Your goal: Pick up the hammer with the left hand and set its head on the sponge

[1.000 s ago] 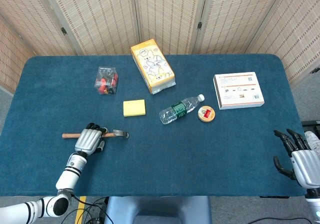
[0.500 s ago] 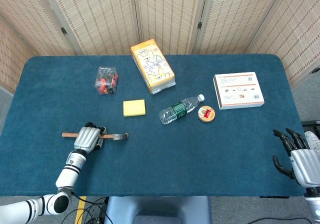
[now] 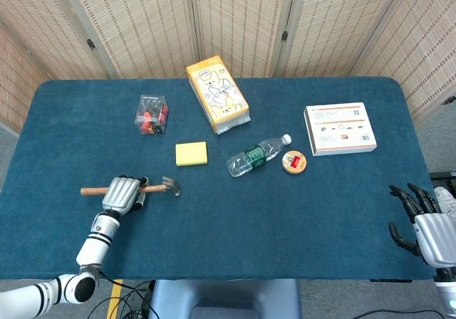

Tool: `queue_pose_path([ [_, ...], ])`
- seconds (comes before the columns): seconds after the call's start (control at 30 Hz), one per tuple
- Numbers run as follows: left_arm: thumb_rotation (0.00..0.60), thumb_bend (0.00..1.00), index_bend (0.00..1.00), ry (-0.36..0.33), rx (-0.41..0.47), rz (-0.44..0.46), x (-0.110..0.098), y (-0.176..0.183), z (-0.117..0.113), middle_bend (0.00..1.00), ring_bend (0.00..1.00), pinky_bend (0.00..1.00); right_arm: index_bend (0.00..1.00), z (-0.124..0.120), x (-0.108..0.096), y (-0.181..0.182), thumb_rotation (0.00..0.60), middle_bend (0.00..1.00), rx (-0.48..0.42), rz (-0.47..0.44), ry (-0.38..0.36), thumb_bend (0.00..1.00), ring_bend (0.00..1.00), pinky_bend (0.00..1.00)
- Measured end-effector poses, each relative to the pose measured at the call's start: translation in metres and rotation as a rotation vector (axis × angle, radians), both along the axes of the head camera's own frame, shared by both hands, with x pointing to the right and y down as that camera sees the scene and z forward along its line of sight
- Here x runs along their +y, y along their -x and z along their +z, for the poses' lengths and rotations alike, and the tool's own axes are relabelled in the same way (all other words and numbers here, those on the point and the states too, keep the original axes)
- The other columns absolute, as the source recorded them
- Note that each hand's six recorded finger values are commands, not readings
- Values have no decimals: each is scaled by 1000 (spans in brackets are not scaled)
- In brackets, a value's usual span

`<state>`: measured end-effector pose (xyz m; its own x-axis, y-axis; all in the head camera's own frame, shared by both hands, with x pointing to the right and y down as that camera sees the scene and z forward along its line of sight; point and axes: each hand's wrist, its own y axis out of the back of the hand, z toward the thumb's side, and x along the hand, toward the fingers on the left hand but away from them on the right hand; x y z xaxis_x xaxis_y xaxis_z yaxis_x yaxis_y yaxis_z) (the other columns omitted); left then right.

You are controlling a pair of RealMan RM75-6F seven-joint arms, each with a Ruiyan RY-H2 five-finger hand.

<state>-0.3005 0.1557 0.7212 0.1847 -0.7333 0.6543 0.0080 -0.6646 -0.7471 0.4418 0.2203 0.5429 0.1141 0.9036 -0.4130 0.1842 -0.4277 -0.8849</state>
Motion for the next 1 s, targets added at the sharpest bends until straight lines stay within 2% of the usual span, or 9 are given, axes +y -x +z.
queue_pose_path([
  [0.23, 600, 747, 688, -23, 55, -1, -6, 2, -3, 777, 674, 760, 103, -1, 1, 2, 600, 245, 0, -3, 0, 371, 63, 122],
  [0.33, 600, 784, 729, -36, 106, -15, -10, 1, -5, 814, 727, 856, 103, -2, 1, 3, 600, 249, 0, -5, -2, 371, 64, 122],
  [0.43, 600, 800, 758, -63, 170, -32, -16, 0, -8, 841, 751, 899, 103, -3, 1, 4, 600, 250, 2, -3, -2, 371, 64, 122],
  [0.7, 600, 800, 767, -136, 349, -61, -36, -4, -16, 850, 792, 953, 103, -3, 2, 5, 600, 259, 5, -5, 1, 371, 64, 122],
  [1.0, 600, 800, 767, -183, 379, -40, -68, -14, -12, 850, 799, 961, 103, -3, 3, 4, 600, 263, 13, 6, 5, 371, 65, 122],
])
